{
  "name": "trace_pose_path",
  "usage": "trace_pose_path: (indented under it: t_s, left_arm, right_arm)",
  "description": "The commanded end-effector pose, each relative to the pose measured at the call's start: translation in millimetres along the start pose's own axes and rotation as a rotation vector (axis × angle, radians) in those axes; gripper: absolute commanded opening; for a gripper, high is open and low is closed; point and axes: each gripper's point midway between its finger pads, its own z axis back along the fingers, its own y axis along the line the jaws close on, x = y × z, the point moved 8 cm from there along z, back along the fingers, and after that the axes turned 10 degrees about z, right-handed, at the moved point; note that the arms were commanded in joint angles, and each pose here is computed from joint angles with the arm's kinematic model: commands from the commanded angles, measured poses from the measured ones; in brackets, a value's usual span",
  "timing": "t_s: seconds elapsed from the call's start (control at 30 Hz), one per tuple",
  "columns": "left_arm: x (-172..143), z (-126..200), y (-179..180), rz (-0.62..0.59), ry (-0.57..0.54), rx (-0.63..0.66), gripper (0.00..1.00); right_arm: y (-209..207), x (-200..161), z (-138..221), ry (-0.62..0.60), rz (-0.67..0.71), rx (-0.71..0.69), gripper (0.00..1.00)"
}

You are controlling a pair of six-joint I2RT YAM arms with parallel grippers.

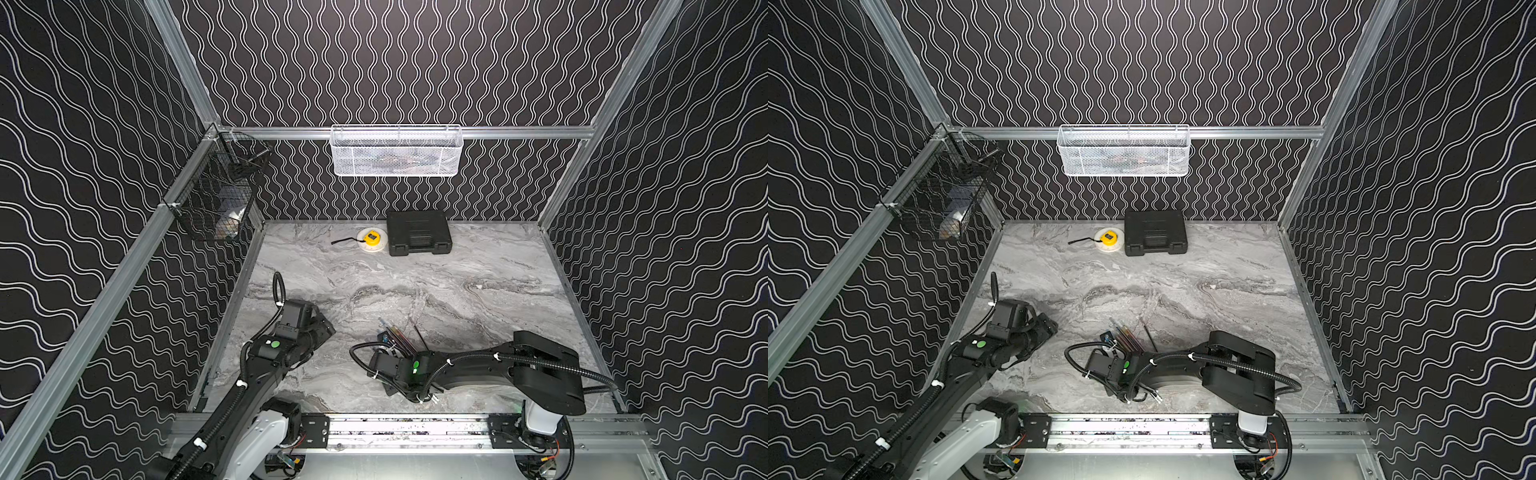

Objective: Remove the protective cover of the pencils
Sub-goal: Pick up the pencil from the center of the board.

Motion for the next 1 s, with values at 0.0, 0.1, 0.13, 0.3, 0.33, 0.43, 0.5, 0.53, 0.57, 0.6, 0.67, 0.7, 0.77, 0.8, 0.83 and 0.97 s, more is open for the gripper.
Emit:
trace_pose_path:
  t_s: [0.0, 0.1, 0.13, 0.3, 0.33, 0.43, 0.5, 0.53, 0.57, 0.6, 0.67, 0.7, 0.77, 0.8, 0.83, 0.97]
  left_arm:
    - [-1, 0, -1, 0.008, 0.007, -0.012, 0.74]
    - [-1, 0, -1, 0.011, 0.011, -0.025, 0.74]
    - [-2, 0, -2, 0.012, 0.012, -0.029, 0.74]
    - [-2, -1, -2, 0.011, 0.018, -0.032, 0.74]
    - [-3, -2, -1, 0.011, 0.020, -0.031, 0.74]
    - [-3, -2, -3, 0.006, 0.026, -0.044, 0.74]
    - [-4, -3, -6, -0.003, 0.039, -0.063, 0.73]
    - [-4, -3, -8, -0.009, 0.046, -0.080, 0.73]
    - [-5, -3, -11, -0.018, 0.056, -0.107, 0.73]
    - [-6, -5, -13, -0.027, 0.070, -0.131, 0.73]
    - [-8, -6, -19, -0.043, 0.093, -0.187, 0.72]
    - [-9, -7, -21, -0.050, 0.107, -0.211, 0.71]
    - [-12, -8, -27, -0.069, 0.128, -0.272, 0.71]
    - [-13, -7, -29, -0.074, 0.132, -0.291, 0.70]
    - [-15, -6, -32, -0.088, 0.137, -0.322, 0.70]
    - [-19, 3, -42, -0.122, 0.142, -0.447, 0.67]
  right_arm:
    - [-2, -17, -5, 0.100, 0.001, 0.006, 0.16]
    - [0, -16, -4, 0.098, 0.000, 0.028, 0.13]
    - [0, -16, -4, 0.096, -0.001, 0.032, 0.12]
    - [2, -14, -5, 0.095, -0.002, 0.042, 0.08]
    - [3, -14, -5, 0.094, -0.002, 0.044, 0.08]
    - [3, -12, -2, 0.084, -0.006, 0.052, 0.06]
    - [3, -9, 1, 0.070, -0.009, 0.057, 0.05]
    - [4, -8, 3, 0.061, -0.009, 0.059, 0.05]
    - [3, -6, 6, 0.047, -0.013, 0.061, 0.04]
    - [4, -2, 10, 0.028, -0.020, 0.070, 0.03]
    - [4, 1, 14, -0.003, -0.028, 0.094, 0.02]
    - [4, 3, 17, -0.016, -0.036, 0.106, 0.02]
    - [4, 7, 22, -0.048, -0.048, 0.127, 0.00]
    - [5, 8, 25, -0.063, -0.054, 0.137, 0.00]
    - [5, 10, 28, -0.078, -0.061, 0.150, 0.00]
    - [3, 13, 35, -0.124, -0.082, 0.181, 0.00]
